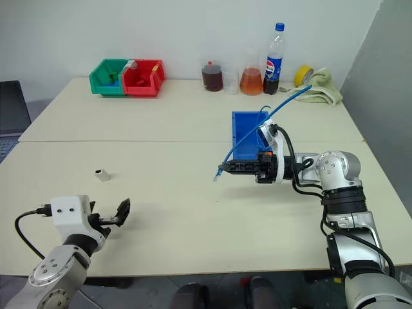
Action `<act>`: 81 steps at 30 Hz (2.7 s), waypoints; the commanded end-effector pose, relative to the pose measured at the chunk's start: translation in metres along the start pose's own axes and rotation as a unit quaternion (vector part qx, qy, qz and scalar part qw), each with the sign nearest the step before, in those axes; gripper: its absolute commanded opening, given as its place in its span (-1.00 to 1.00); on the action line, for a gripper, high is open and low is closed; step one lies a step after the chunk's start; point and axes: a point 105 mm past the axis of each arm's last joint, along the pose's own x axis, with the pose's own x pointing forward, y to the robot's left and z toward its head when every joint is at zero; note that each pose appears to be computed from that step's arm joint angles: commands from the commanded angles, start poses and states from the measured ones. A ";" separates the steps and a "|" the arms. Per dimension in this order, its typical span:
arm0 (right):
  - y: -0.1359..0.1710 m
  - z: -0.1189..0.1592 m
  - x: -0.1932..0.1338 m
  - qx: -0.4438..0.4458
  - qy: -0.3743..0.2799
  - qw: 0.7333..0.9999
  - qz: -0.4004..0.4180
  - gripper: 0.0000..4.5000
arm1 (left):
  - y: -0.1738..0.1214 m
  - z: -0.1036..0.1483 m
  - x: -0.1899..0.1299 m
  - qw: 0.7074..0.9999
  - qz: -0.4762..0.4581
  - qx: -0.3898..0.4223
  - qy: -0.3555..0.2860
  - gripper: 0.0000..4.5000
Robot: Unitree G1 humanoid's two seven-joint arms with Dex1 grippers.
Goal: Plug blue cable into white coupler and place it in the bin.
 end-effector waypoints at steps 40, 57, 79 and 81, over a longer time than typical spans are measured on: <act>0.006 0.011 0.002 -0.041 0.008 0.999 -0.004 -0.95 | 0.057 0.019 0.100 0.994 0.096 0.012 0.042 0.99; 0.005 0.011 0.001 -0.040 0.006 0.999 -0.007 -0.95 | 0.054 0.021 0.104 0.995 0.087 0.017 0.043 0.99; 0.004 0.008 -0.001 -0.038 0.011 0.999 -0.014 -0.95 | 0.048 0.027 0.112 0.997 0.073 0.013 0.035 -0.61; 0.004 0.009 -0.001 -0.038 0.011 0.999 -0.014 -0.95 | 0.047 0.026 0.112 0.997 0.073 0.012 0.035 -0.65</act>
